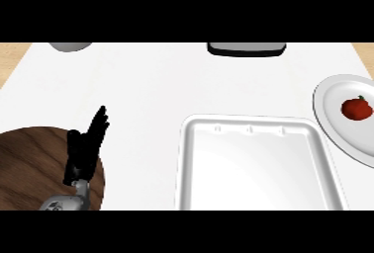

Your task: Pick the bell pepper from the tray and place it in the plate

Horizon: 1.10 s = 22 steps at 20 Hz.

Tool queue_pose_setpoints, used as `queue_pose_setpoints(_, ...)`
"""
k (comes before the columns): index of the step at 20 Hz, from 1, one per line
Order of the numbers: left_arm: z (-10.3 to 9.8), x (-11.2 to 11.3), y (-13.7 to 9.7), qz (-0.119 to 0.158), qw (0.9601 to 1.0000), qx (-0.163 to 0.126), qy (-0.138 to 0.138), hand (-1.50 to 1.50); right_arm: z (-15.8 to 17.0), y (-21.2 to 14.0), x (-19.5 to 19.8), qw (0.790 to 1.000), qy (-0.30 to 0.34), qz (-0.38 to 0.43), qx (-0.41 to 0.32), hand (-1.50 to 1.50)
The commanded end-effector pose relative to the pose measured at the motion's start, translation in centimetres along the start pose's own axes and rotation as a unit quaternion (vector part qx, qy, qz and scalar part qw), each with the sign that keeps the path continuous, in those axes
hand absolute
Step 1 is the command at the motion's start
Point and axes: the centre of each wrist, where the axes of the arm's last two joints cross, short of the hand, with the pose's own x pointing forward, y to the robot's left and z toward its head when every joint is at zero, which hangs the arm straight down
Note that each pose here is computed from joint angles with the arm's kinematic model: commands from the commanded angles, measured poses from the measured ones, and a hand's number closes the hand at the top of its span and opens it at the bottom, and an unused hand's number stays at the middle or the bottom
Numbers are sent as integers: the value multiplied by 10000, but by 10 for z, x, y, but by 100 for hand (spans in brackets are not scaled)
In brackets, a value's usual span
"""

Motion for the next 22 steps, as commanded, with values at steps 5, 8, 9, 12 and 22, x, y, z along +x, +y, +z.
queue_pose_setpoints(5, 11, -9, 15, 1, 9998, 29, 190, 0, 26, -31, -4, 9996, 124, 183, -149, -150)
queue_pose_setpoints(8, 0, 2, 4, 12, 9999, 27, 127, 0, 28, -29, -8, 9995, 109, 251, -123, -150)
queue_pose_setpoints(9, 0, -1, 9, -36, 9999, 34, 130, 0, 27, -30, -6, 9993, 143, 292, -162, -150)
queue_pose_setpoints(12, 6, -10, 8, -21, 9999, -123, 91, 0, 36, -44, -5, 9987, 238, 264, -352, -150)
queue_pose_setpoints(22, -2, -3, -5, 30, 10000, -4, 83, 0, 48, -48, -11, 9962, 236, 262, -793, -150)
